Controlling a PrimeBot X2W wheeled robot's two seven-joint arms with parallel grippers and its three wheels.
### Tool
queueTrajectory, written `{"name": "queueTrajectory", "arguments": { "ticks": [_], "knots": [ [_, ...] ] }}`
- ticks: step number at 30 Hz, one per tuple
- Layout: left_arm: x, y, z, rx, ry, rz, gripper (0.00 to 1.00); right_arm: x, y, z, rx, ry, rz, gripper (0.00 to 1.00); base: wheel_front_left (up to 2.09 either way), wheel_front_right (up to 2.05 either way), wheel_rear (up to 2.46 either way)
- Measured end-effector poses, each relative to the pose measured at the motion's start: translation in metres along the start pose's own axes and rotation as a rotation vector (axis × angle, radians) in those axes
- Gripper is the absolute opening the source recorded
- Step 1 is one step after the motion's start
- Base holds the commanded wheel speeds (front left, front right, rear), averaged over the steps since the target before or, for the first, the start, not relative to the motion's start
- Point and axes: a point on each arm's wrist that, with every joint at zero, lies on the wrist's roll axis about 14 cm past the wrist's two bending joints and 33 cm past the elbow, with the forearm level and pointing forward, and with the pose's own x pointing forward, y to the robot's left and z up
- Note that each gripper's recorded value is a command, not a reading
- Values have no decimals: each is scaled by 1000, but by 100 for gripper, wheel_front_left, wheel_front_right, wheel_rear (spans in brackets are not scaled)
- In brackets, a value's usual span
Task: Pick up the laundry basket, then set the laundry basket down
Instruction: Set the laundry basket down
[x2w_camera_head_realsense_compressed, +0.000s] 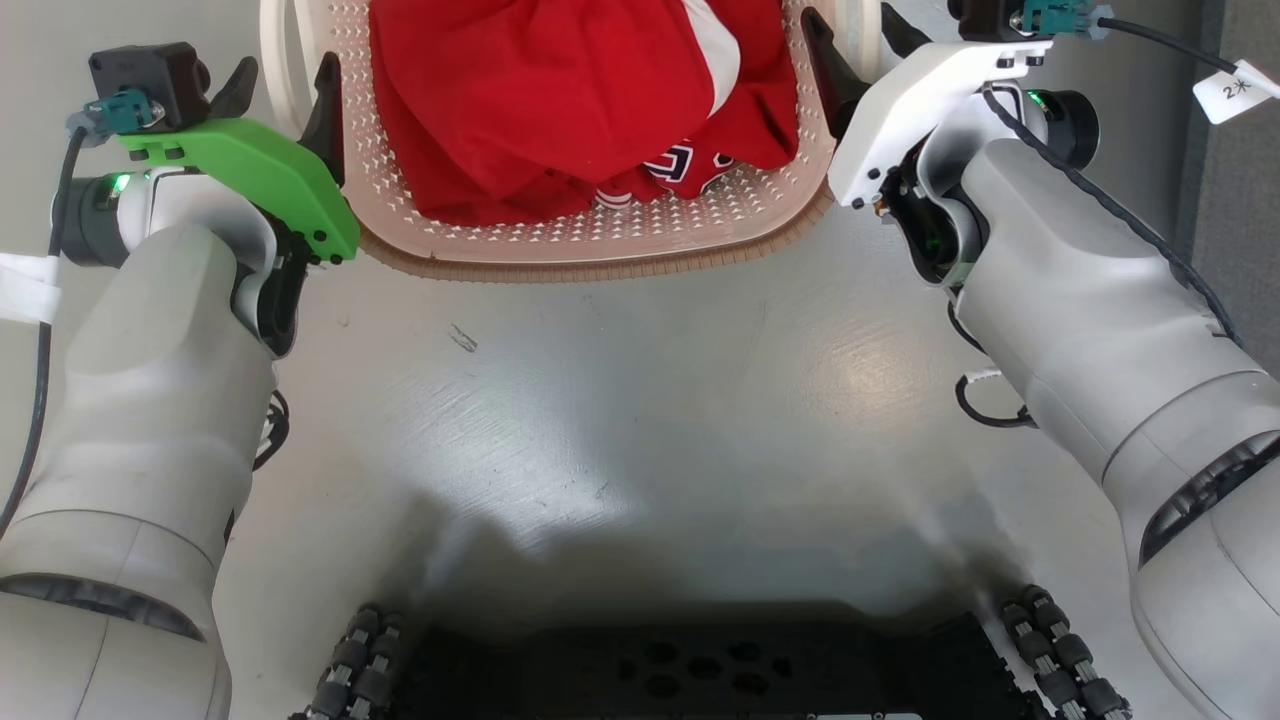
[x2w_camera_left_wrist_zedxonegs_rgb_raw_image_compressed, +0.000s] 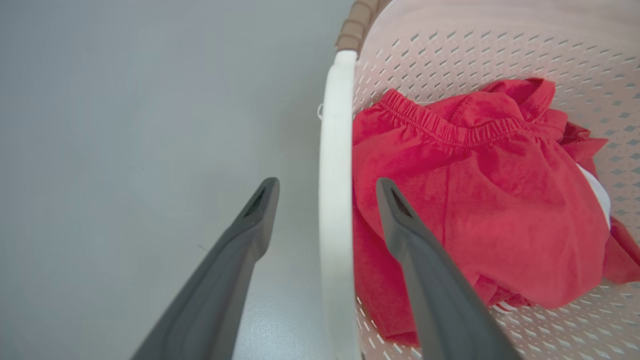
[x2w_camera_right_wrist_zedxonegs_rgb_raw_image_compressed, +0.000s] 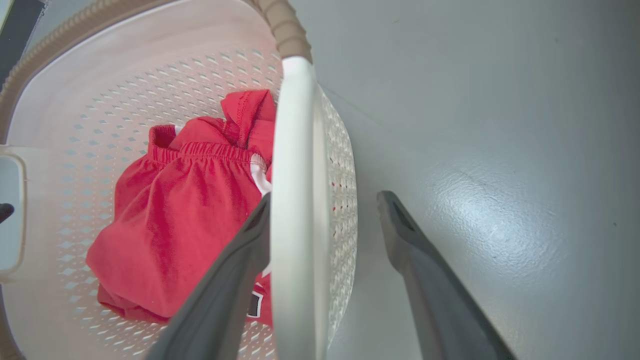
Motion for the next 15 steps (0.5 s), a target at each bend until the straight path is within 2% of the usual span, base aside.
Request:
{"name": "queueTrajectory", "arguments": {
  "ticks": [15],
  "knots": [
    [-18,-6,15,9,-25,2,100,-21,8,16,-33,-36,5,100,0,0,0]
  ]
}}
